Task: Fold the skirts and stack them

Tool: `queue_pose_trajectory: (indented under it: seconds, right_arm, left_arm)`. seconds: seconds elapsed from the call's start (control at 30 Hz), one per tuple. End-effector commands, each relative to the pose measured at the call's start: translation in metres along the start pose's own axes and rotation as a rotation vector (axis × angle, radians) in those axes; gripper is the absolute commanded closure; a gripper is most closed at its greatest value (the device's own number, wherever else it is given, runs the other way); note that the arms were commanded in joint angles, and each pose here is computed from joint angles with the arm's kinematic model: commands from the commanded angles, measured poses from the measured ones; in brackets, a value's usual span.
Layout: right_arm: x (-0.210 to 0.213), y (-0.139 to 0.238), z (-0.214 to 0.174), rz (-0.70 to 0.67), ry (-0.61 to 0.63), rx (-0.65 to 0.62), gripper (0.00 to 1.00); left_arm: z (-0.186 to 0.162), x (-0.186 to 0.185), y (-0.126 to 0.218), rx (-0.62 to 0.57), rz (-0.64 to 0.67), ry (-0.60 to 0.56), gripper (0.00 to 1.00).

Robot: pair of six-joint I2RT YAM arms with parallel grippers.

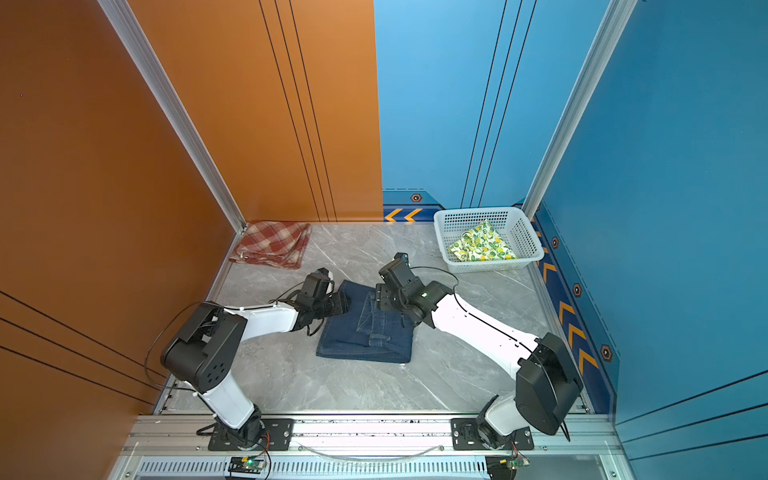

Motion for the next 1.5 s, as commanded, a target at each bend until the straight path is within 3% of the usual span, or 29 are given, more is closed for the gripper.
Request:
queue_pose_trajectory:
  seconds: [0.0,0.33,0.43,0.53,0.73,0.8,1.1,1.13,1.27,1.47]
  right_arm:
    - [-0.021,-0.011,-0.025,-0.140,0.071,0.078,0.26]
    - [0.002,-0.057,-0.072,-0.214,0.139,0.186,0.27]
    - [0.002,-0.070,-0.083,-0.245,0.150,0.212,0.33]
    - [-0.001,-0.077,-0.090,-0.278,0.161,0.217,0.49]
    - [-0.010,-0.076,-0.086,-0.301,0.151,0.204,0.91]
    - [-0.008,-0.072,-0.082,-0.291,0.151,0.193,1.00]
    - [-0.002,-0.052,-0.061,-0.243,0.141,0.150,0.99]
    - [-0.002,-0.050,-0.061,-0.245,0.149,0.155,0.88]
    - [-0.002,-0.046,-0.070,-0.272,0.201,0.191,0.66]
    - [-0.009,-0.053,-0.092,-0.318,0.240,0.241,0.55]
  left_arm:
    - [-0.098,0.044,-0.005,0.345,0.133,0.103,0.37]
    - [-0.103,0.036,0.000,0.328,0.045,0.196,0.42]
    - [-0.107,0.037,-0.001,0.338,0.035,0.198,0.43]
    - [-0.108,0.038,-0.002,0.344,0.027,0.203,0.44]
    - [-0.107,0.039,-0.001,0.348,0.018,0.197,0.45]
    - [-0.108,0.040,-0.001,0.349,0.019,0.196,0.45]
    - [-0.109,0.042,-0.003,0.352,0.019,0.196,0.45]
    - [-0.109,0.042,-0.003,0.351,0.018,0.195,0.45]
    - [-0.109,0.043,-0.004,0.353,0.018,0.197,0.45]
    - [-0.109,0.043,-0.004,0.354,0.017,0.199,0.45]
Point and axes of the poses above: each gripper's point midway between its finger pads, its own y axis back along the fingers, its own x axis along the line the jaws close on, z = x × y, the point moved 1 cm from there along y, back along the fingers, and after that the axes turned 3 degrees about y, right-handed, at the moved point
